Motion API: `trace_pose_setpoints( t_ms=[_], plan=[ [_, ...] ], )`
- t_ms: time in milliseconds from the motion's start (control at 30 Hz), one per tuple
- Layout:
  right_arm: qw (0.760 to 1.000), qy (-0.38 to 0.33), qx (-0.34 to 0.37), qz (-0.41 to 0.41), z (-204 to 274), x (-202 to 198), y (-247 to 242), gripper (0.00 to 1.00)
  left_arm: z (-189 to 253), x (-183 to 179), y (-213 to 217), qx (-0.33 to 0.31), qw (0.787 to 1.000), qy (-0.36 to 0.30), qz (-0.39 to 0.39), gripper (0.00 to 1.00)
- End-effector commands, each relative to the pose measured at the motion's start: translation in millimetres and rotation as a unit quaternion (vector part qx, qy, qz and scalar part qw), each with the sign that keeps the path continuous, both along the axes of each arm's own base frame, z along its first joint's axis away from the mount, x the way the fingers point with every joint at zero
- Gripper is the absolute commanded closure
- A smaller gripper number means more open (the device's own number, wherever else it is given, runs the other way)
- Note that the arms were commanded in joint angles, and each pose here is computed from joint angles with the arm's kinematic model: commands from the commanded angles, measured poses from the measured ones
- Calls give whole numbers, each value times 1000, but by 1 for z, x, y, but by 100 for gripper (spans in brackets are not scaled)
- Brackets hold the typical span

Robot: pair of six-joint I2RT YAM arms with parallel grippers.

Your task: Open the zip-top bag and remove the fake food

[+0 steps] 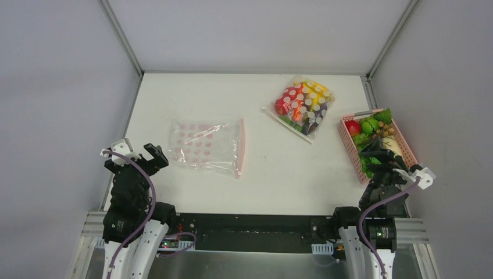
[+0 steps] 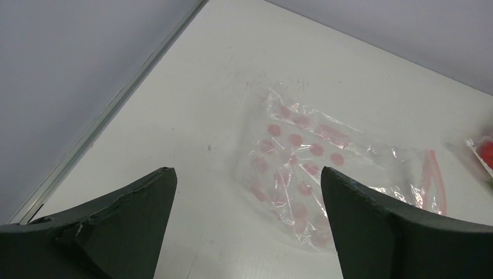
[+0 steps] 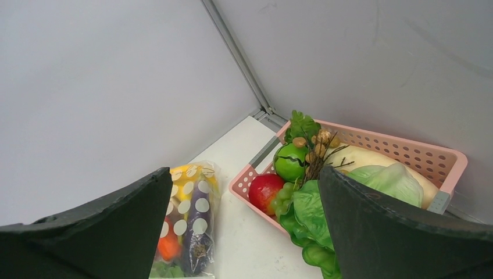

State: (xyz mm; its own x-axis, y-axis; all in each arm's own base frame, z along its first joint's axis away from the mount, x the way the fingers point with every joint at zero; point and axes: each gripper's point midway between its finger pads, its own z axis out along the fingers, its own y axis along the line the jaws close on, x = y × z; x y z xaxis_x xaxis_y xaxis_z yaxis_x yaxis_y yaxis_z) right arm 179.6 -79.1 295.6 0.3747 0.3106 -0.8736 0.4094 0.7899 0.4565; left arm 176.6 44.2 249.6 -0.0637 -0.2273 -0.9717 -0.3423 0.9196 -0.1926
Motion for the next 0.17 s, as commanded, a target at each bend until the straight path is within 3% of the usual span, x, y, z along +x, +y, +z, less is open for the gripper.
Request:
trace_pose_setpoints(
  t_ms=[0,133],
  plan=[
    [1000,-24,-12,13,13,0,4,0,9,9,-6,-10,1000,-13,-11,1],
    [1000,-21,-13,14,12,1,4,0,8,10,-8,-10,1000,-12,-17,1]
  ],
)
